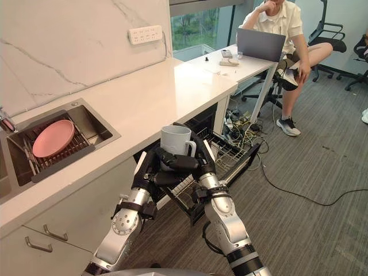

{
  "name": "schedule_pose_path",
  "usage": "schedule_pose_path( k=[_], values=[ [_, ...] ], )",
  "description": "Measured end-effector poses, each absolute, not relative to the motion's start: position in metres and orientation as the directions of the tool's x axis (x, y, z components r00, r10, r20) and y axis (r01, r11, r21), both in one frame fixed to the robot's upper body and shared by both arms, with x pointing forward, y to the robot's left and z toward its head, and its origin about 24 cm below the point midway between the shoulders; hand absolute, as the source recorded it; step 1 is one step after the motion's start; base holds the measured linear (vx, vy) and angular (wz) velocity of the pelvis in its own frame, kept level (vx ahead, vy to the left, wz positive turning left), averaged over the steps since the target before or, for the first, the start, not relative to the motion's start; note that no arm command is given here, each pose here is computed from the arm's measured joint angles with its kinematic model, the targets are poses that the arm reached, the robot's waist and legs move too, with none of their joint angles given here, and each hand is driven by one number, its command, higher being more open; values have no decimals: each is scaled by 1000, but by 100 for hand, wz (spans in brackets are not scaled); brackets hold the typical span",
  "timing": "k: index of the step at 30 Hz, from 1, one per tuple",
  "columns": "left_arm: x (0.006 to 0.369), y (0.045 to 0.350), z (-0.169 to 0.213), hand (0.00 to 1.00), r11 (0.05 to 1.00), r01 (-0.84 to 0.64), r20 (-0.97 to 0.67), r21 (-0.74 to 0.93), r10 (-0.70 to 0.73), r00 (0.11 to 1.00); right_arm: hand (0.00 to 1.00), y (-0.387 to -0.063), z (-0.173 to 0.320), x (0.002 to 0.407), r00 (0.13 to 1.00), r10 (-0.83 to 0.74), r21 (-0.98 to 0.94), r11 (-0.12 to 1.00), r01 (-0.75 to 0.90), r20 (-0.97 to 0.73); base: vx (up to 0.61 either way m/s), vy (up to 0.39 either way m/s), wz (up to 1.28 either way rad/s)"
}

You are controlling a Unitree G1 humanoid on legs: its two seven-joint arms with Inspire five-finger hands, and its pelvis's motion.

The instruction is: Walk over to the sink, pick up the cup, carry it to the dishwasher, place the cup inside the dishwasher, then close the dishwasher door

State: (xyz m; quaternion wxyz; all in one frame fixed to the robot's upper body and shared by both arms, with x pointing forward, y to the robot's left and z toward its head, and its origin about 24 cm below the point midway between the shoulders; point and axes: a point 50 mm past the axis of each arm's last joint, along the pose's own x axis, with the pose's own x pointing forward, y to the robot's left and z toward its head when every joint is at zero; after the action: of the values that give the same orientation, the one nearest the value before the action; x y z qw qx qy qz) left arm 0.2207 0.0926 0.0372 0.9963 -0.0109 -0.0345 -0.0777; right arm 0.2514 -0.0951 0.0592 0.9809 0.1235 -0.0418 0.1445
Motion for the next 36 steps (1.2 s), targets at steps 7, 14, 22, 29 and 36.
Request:
schedule_pose_path(
  k=[7, 14, 22, 29, 36],
  values=[
    [219, 91, 48, 90, 992, 120, 133, -28, -116, 984, 30, -91, 76, 247, 949, 239, 104, 959, -264, 204, -2, -7, 5],
    [201, 127, 12, 90, 995, -94, -39, -27, 93, 995, 30, -138, 81, 247, 966, -77, 24, 997, 73, 247, -3, -5, 3],
    [172, 152, -19, 90, 986, -160, -201, 44, 166, 966, 30, -182, 72, 232, 936, -232, -210, 933, 291, 264, 1, -1, 2],
    [179, 140, -28, 90, 997, -70, -239, -35, 59, 969, 30, -182, 60, 258, 969, -148, -263, 944, 198, 199, -86, 15, 11],
    [183, 171, -30, 90, 976, -210, -246, -50, 192, 950, 30, -194, 74, 293, 967, -170, -254, 943, 215, 188, -118, -12, 34]
  ],
)
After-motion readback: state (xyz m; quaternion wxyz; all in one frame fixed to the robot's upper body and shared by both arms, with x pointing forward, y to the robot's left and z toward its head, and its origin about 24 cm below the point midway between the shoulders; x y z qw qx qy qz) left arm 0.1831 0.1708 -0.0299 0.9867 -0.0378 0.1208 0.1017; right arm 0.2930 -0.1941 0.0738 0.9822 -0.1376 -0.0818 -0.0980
